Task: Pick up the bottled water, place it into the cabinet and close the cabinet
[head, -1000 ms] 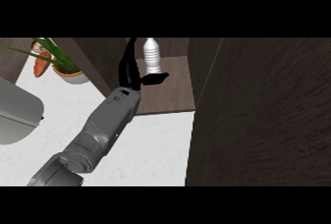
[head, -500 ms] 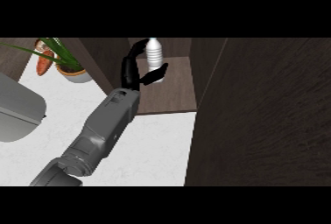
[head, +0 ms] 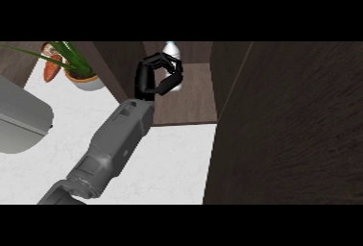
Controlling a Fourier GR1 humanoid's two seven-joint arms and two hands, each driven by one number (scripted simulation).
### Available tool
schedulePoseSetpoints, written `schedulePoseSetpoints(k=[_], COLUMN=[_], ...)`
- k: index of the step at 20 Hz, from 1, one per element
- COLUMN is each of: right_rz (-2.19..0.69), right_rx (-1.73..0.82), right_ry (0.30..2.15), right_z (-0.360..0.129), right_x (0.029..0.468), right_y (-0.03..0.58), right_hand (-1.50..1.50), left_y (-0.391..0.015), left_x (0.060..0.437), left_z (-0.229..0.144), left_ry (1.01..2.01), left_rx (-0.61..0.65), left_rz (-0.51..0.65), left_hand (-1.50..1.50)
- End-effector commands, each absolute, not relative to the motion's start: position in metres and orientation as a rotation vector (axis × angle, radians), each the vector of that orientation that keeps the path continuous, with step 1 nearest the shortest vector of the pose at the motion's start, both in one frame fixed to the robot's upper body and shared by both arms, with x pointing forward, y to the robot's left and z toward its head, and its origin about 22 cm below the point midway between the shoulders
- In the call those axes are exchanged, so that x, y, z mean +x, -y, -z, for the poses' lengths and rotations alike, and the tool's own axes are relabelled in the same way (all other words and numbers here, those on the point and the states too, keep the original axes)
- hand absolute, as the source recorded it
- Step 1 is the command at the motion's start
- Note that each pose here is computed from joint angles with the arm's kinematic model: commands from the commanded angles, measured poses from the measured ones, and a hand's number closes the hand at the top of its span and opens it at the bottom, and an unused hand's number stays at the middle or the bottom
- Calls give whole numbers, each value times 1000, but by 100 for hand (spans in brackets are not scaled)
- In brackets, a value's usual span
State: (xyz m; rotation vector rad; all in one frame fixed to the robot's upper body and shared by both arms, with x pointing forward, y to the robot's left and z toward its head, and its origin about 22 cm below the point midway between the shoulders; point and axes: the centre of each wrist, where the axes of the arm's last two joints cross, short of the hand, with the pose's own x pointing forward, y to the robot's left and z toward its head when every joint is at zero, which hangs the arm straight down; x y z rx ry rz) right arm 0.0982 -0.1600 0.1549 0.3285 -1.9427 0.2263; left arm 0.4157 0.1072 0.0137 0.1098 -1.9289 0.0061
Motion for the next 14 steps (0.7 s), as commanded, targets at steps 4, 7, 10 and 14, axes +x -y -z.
schedulePoseSetpoints(k=[4, 7, 10, 14], right_rz=[-224, -230, -232, -232], right_rx=[292, 243, 221, 226], right_ry=[1986, 1992, 1985, 2003], right_z=[-171, -160, -172, -164], right_x=[78, 84, 80, 88], right_y=[170, 169, 174, 172], right_hand=[-150, -150, -150, -150], left_y=[-110, -104, -104, -99], left_x=[402, 387, 376, 340], left_z=[-4, -3, -8, -5], left_ry=[1882, 1867, 1867, 1870], left_rx=[-157, -282, -342, -360], left_rz=[-53, -51, -51, -114], left_hand=[150, 150, 150, 150])
